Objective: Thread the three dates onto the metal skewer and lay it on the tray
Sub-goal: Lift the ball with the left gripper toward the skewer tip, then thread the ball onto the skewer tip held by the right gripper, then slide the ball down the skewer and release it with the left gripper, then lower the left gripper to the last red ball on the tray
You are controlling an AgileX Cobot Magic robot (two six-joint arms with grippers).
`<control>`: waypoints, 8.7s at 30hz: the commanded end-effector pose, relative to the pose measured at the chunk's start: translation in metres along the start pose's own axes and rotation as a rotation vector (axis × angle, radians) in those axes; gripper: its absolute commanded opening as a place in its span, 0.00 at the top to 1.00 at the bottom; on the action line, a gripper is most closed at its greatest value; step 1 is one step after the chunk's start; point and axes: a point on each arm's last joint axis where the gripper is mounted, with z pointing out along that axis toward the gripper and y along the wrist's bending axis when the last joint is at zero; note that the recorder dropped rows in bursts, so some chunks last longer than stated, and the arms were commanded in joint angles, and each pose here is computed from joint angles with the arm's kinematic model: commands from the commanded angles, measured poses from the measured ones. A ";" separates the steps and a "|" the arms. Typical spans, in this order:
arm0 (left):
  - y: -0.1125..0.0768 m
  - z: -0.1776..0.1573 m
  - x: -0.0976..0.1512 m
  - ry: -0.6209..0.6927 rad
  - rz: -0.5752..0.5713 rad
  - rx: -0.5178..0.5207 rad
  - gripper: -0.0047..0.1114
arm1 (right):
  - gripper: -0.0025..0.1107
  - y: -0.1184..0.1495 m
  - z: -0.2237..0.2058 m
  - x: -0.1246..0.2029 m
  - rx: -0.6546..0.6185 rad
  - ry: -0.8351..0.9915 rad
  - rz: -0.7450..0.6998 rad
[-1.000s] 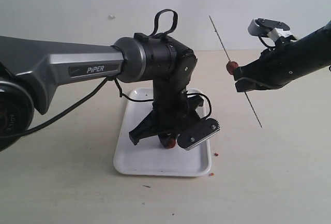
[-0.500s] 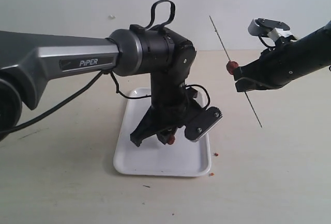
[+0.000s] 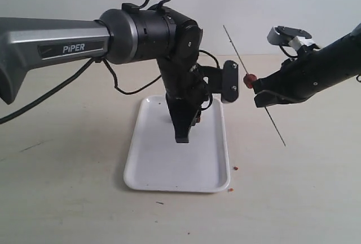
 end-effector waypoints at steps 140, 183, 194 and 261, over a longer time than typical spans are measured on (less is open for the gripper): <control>0.064 -0.059 0.018 -0.610 -1.694 0.113 0.90 | 0.98 0.036 -0.010 0.022 -0.324 -0.123 -0.114; 0.042 -0.057 -0.004 -0.514 -1.486 0.157 0.57 | 0.98 0.032 0.001 0.003 -0.398 -0.404 -0.105; 0.049 -0.062 -0.003 -0.583 -1.483 0.106 0.41 | 0.98 0.031 0.002 0.003 -0.383 -0.402 -0.105; 0.026 0.045 0.028 0.074 0.695 -0.120 0.41 | 0.98 0.033 -0.057 -0.001 -0.097 -0.308 -0.111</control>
